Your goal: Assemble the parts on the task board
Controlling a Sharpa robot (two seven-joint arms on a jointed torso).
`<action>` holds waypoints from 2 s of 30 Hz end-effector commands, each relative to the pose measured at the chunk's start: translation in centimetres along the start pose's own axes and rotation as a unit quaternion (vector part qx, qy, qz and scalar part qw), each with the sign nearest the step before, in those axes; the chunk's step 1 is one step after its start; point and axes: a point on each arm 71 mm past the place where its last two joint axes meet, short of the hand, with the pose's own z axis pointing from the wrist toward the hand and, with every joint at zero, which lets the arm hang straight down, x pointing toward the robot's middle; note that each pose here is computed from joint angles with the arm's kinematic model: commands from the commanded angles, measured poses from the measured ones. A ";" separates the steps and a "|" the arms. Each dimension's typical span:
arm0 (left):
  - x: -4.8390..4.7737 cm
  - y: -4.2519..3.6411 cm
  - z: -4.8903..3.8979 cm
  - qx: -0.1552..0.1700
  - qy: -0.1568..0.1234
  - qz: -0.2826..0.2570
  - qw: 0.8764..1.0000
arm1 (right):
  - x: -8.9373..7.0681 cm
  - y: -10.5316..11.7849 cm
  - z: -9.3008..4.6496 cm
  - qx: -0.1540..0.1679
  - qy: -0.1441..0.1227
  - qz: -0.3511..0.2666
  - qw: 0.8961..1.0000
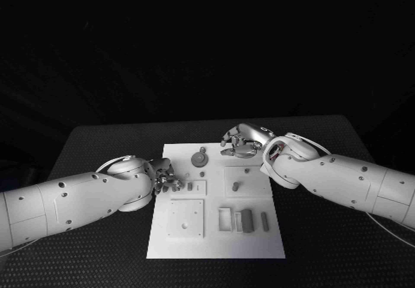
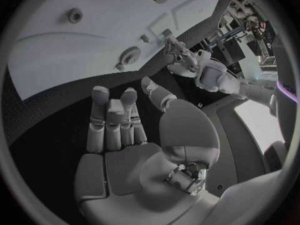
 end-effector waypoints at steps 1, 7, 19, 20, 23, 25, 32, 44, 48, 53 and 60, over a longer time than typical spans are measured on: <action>0.77 0.16 0.07 -0.006 0.020 0.005 1.000 | 0.1 0.1 0.0 -0.004 0.004 0.001 1.000; 0.69 0.21 0.14 -0.007 0.016 0.001 1.000 | 0.1 0.0 0.0 -0.003 0.004 0.001 1.000; 0.67 0.22 0.15 -0.007 0.015 0.000 1.000 | 0.0 0.0 0.0 -0.002 0.004 0.001 1.000; 0.65 0.23 0.15 -0.007 0.014 -0.001 1.000 | 0.0 0.0 0.0 -0.002 0.004 0.001 1.000; 0.63 0.23 0.15 -0.006 0.012 -0.002 1.000 | 0.0 0.0 0.0 -0.002 0.004 0.001 1.000; 0.63 0.21 0.15 -0.006 0.012 -0.002 1.000 | 0.1 0.0 0.0 -0.002 0.004 0.001 1.000; 0.51 0.48 0.03 -0.005 0.009 -0.007 1.000 | 0.1 -0.1 -0.1 -0.002 0.004 0.001 1.000; -1.15 0.19 -0.38 0.007 -0.012 -0.040 0.999 | 0.2 -0.1 -0.1 -0.003 0.004 0.002 1.000; -2.15 0.20 -0.53 0.010 -0.021 -0.052 0.998 | 0.3 -0.1 -0.1 -0.002 0.005 0.002 1.000; -3.24 0.44 -0.66 0.017 -0.028 -0.114 0.993 | 0.3 -0.2 -0.2 -0.001 0.004 0.003 1.000; -4.18 -0.20 -0.42 0.069 -0.049 -0.208 0.974 | 0.2 -0.3 -0.2 0.000 0.004 0.004 1.000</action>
